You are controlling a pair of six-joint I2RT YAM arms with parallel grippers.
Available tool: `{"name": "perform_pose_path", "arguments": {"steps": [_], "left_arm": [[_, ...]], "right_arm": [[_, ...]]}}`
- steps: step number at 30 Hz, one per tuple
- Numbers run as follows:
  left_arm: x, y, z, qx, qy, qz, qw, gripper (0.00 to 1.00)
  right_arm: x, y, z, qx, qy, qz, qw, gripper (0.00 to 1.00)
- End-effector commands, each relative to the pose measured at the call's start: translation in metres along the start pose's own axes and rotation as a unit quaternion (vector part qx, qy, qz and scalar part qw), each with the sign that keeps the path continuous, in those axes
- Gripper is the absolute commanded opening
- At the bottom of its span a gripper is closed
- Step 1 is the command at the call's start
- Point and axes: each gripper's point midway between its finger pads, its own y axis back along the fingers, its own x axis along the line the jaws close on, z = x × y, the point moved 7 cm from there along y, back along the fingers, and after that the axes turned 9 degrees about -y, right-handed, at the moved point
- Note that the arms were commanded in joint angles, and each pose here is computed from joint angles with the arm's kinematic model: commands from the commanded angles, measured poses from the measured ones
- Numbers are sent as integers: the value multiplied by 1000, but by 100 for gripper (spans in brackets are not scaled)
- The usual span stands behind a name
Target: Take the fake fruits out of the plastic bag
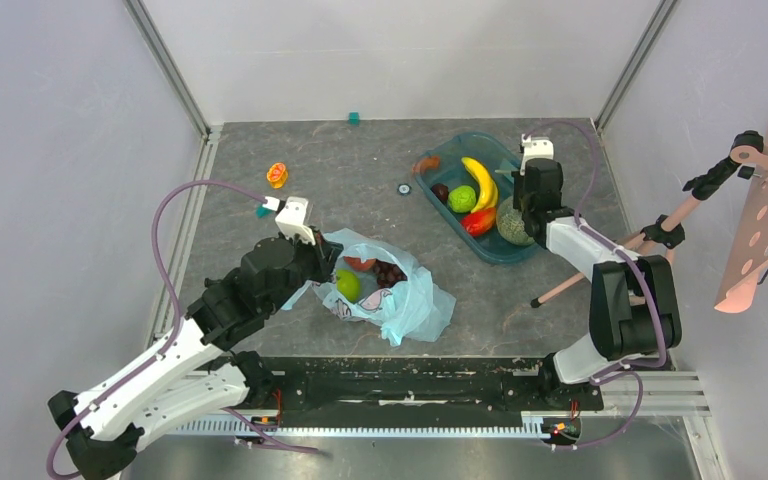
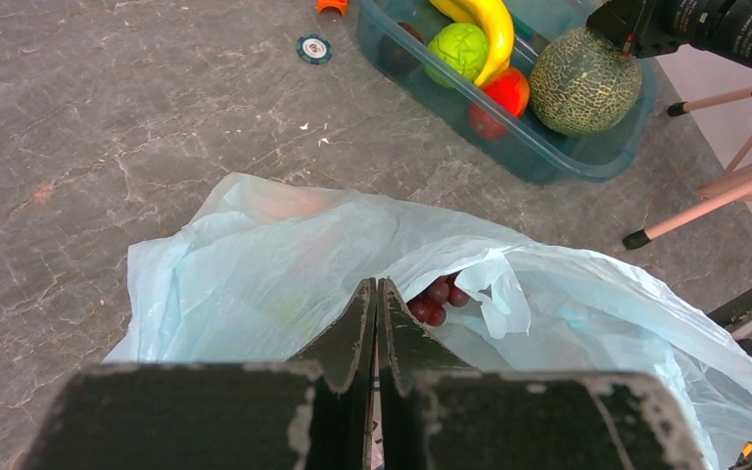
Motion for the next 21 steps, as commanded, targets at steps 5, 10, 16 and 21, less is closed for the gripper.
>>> {"name": "perform_pose_path", "arguments": {"steps": [5,10,16,21], "left_arm": [[-4,-4,5,-19,-15,-16,1000,5],[-4,-4,6,-19,-17,-19,1000,4],[-7,-1,10,-22,-21,-34,999,4],[-13,-1,7,-18,-26,-65,997,2]], "right_arm": [[1,15,18,-54,-34,26,998,56],[-6,39,41,-85,-36,19,996,77],[0,86,76,-134,-49,81,986,82],[51,139,98,-168,-29,200,965,78]]}}
